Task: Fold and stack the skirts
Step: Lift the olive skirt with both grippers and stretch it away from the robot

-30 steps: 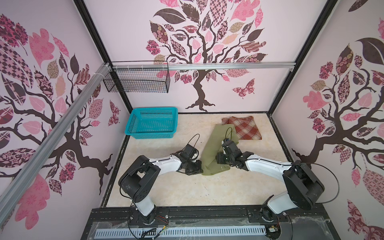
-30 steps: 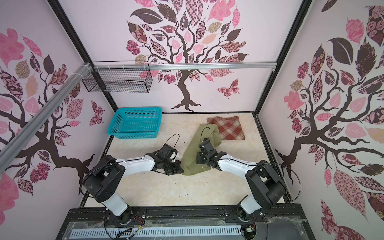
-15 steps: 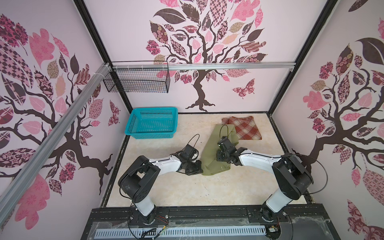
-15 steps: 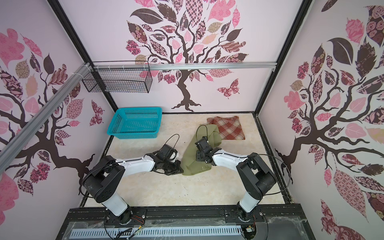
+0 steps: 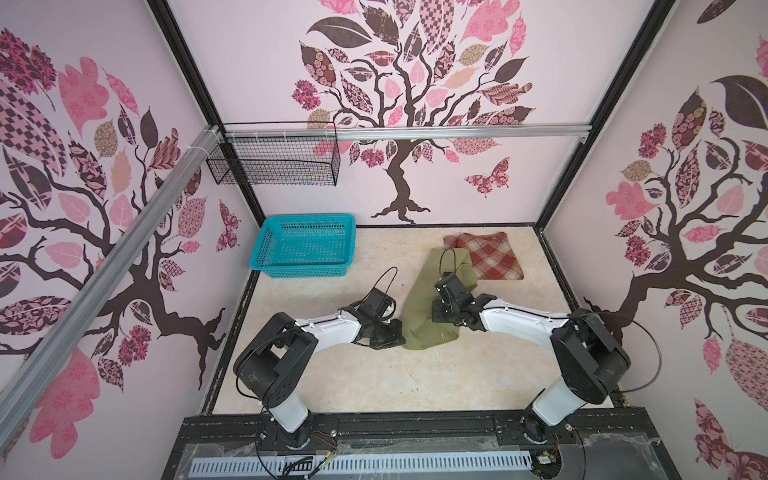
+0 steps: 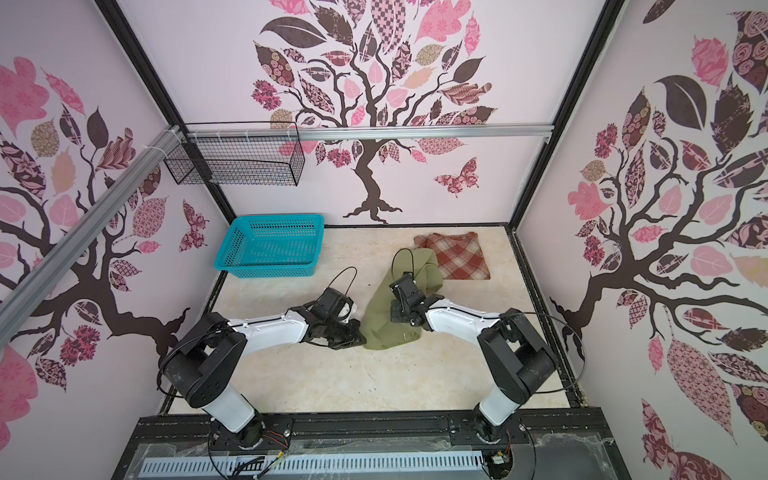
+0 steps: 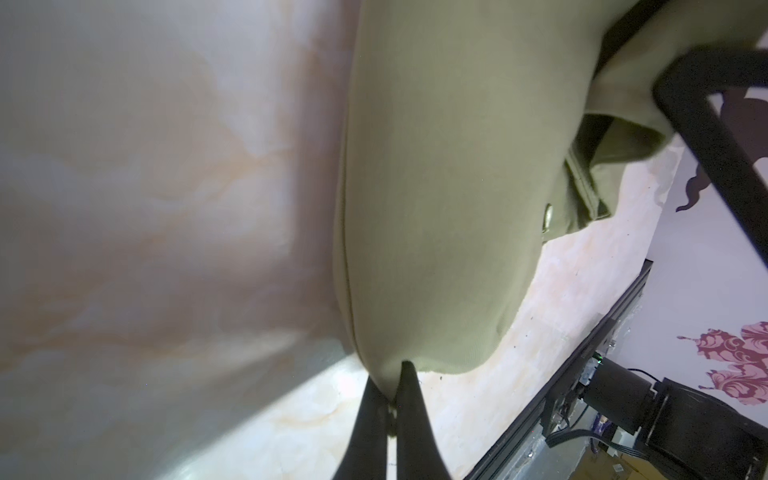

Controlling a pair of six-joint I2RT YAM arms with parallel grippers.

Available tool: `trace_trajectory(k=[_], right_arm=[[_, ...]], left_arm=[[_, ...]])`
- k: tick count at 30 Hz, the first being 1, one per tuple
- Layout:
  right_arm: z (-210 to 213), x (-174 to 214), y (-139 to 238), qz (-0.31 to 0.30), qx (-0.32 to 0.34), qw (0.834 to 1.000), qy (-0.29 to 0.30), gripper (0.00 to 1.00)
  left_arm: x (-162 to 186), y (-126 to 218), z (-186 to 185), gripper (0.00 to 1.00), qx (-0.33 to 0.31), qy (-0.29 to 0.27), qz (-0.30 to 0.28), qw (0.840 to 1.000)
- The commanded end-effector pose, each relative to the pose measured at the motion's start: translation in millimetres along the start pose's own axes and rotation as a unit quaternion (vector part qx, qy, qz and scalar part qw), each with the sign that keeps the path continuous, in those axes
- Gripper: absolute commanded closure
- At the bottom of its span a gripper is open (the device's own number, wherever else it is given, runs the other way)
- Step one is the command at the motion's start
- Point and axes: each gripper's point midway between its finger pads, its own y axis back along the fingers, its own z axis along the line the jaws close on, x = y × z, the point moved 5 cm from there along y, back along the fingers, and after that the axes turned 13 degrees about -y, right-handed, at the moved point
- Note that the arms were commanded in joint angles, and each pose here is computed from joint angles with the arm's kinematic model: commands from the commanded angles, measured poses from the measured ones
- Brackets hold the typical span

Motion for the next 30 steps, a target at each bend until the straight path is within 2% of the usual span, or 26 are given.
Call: trace_trajectory(k=[1,3,8,15,19,23,27,30], right_arm=[[12,-24,44,-0.031,-0.059,0.998,-0.016,1.0],[11,-40,68,-0.063,-0.077,0.995,-0.021,1.0],[7,-82,137,-0.144,-0.112,0.983,-0.03,1.0],[-4,-117,201,-0.188,-0.153,0.969,-0.045,1.0],[5,-126,232,-0.21,-0.18,0.96,-0.049,1.0],[16,-125,256,-0.208,-0.228,0.95,-0.054,1.0],[21,-128,273,-0.212,-0.244,0.945,-0.056,1.0],[25,-135,279,-0.217,-0.243,0.944,-0.053,1.0]], left_arm=[[-18,27,6,1.0,0.0,0.019,-0.048,0.999],[-31,50,10,1.0,0.005,0.028,-0.082,0.996],[-64,127,13,1.0,-0.03,0.023,-0.177,0.983],[-90,248,19,1.0,-0.027,0.056,-0.33,0.942],[-94,299,13,1.0,-0.023,0.054,-0.379,0.924],[-94,329,-10,1.0,-0.01,0.031,-0.404,0.914],[-95,347,-30,1.0,0.017,0.017,-0.416,0.909],[-99,360,-38,1.0,0.013,0.003,-0.428,0.904]])
